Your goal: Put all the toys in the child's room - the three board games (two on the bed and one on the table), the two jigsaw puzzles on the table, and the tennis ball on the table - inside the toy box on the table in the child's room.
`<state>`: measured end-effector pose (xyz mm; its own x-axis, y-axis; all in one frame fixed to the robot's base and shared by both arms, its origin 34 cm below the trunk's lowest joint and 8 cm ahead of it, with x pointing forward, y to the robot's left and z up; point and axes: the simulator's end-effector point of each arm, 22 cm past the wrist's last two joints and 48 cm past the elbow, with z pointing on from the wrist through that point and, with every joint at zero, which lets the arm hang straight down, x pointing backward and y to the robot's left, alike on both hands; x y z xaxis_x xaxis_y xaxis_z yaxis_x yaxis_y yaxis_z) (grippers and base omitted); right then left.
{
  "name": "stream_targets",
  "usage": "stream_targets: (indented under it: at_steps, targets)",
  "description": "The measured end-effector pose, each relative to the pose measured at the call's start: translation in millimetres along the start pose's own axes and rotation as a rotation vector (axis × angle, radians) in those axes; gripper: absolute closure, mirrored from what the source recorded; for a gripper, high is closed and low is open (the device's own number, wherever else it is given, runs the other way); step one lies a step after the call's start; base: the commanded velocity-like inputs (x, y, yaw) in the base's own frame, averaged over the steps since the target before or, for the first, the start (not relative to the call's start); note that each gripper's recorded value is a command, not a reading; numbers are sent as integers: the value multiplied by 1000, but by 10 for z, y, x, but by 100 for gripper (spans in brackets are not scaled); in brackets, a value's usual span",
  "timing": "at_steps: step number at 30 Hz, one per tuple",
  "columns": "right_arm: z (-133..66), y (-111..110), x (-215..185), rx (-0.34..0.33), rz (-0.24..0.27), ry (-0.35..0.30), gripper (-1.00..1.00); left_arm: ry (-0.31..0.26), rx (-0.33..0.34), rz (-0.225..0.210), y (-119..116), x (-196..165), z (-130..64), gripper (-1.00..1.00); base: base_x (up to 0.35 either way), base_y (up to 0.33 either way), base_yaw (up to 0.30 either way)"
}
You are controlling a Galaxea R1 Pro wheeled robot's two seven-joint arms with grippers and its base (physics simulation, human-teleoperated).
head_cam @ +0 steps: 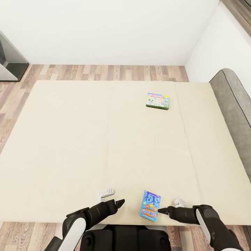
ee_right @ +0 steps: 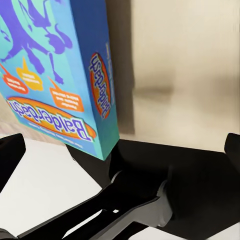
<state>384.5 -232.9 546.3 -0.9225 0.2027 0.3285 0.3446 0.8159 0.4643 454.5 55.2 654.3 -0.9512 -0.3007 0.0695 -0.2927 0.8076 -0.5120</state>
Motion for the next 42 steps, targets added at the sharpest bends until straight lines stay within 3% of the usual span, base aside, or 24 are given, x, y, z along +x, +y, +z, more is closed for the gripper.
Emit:
stream_targets:
  at_steps: [19,42]
  targets:
    - [75,82,32,-6,5,4,-100,0,1,-1,-4,1,1,-100,0,2,0]
    - [95,122,33,-14,5,4,-100,0,1,-1,-8,1,1,-100,0,105,0]
